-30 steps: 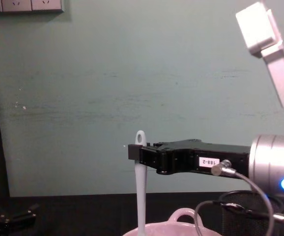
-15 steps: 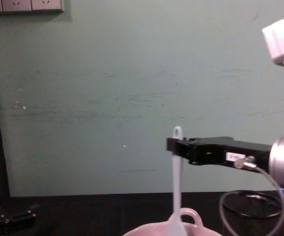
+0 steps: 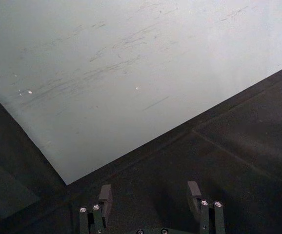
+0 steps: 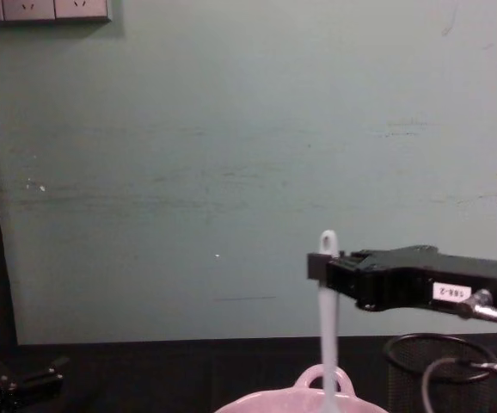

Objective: Use the one hand to pick up the spoon and stir the clear water in the bowl.

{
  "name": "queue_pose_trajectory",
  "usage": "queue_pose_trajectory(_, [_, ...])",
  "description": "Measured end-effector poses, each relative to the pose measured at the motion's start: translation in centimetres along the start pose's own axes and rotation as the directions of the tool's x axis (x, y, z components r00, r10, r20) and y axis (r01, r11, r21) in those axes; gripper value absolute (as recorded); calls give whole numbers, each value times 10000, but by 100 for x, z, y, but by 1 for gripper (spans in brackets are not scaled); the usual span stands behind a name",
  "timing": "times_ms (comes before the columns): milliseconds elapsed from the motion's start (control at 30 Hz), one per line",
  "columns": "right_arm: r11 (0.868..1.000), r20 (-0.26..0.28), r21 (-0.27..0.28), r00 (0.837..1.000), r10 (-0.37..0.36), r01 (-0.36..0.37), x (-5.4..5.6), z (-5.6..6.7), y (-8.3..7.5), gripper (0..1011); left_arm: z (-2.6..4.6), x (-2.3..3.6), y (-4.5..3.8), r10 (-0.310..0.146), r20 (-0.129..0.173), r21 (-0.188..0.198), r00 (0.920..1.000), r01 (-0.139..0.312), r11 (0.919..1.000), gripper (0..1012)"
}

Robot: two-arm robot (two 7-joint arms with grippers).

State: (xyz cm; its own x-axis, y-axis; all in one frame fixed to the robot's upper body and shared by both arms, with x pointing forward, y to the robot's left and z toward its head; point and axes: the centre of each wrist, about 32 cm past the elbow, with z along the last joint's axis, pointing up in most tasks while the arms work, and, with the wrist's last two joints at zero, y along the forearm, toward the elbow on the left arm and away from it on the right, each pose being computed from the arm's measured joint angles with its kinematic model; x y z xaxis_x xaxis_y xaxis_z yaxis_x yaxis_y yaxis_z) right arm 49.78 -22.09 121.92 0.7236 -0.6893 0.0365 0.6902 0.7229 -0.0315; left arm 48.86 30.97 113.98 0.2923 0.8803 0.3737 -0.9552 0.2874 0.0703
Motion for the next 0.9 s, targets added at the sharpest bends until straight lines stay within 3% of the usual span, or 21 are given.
queue_pose_trajectory(167, [9978, -208, 93, 9976, 656, -655, -138, -23, 47, 118, 0, 0, 0, 0, 0, 0, 10000, 0, 10000, 1005])
queue_pose_trajectory(467, [9926, -556, 391, 9916, 1170, -1149, -240, -53, 244, 118, 0, 0, 0, 1, 1, -1, 10000, -1, 10000, 1005])
queue_pose_trajectory(633, [9928, -584, 404, 9916, 1151, -1129, -212, -69, 345, 118, 0, 0, 0, 0, 0, 0, 10000, 0, 10000, 1005])
queue_pose_trajectory(900, [9991, -538, 268, 9979, 354, -339, -21, -108, 363, 118, 0, 0, 0, 1, 1, 0, 10000, -1, 10000, 1005])
